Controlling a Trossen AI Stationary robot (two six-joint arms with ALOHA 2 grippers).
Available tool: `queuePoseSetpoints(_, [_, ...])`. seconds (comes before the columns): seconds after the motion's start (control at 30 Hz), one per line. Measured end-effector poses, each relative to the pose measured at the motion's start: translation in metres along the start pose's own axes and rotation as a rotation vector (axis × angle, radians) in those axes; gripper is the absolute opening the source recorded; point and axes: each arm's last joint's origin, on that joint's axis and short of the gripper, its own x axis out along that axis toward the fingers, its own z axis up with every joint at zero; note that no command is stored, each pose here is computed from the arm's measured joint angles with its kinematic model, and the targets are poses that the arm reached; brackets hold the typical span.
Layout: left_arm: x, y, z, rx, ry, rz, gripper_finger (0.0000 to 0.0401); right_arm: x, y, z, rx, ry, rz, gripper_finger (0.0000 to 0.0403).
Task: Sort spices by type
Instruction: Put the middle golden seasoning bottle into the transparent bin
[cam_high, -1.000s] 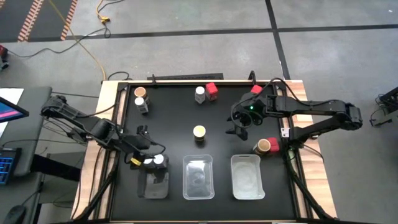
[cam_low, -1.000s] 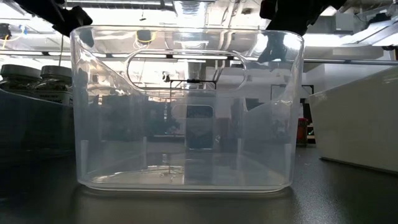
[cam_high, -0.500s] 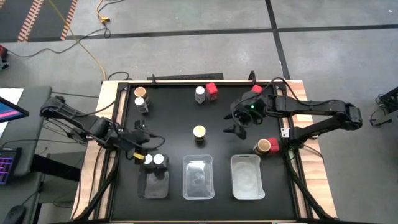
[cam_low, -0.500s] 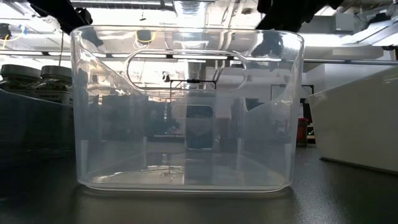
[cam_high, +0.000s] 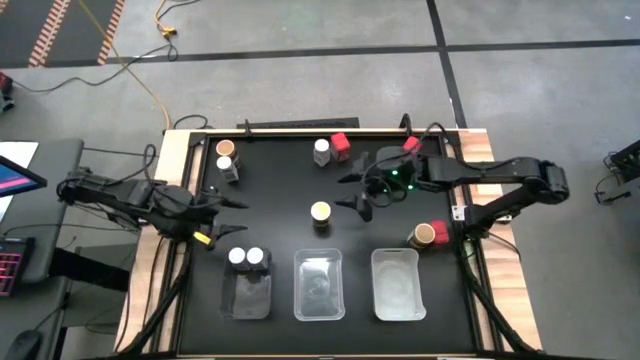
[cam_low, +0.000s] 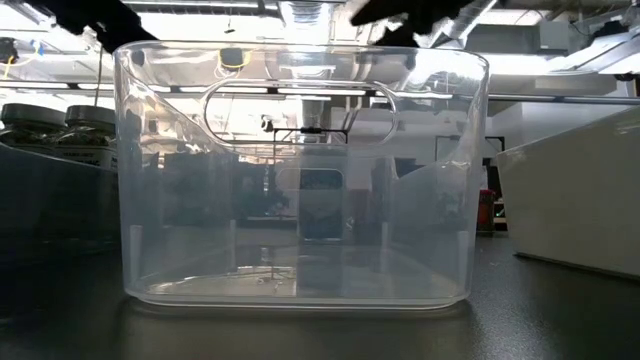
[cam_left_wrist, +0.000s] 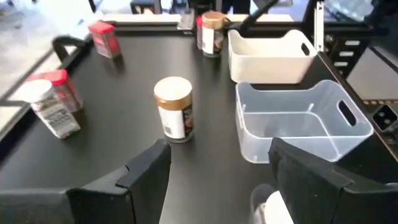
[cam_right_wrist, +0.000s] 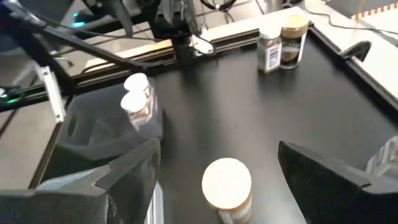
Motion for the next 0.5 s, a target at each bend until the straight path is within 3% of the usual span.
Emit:
queuePoseSetpoints(0.27, [-0.003,0.004,-0.014,0.0,-0.02,0.014,0.026,0.047,0.004,0.046,0.004,0.176,-0.106,0.0332])
queuePoseSetpoints(0.5, [-0.003,0.004,-0.015,0.014,-0.009,0.015,0.026,0.091,0.002,0.051,0.01,0.351,-0.139,0.033])
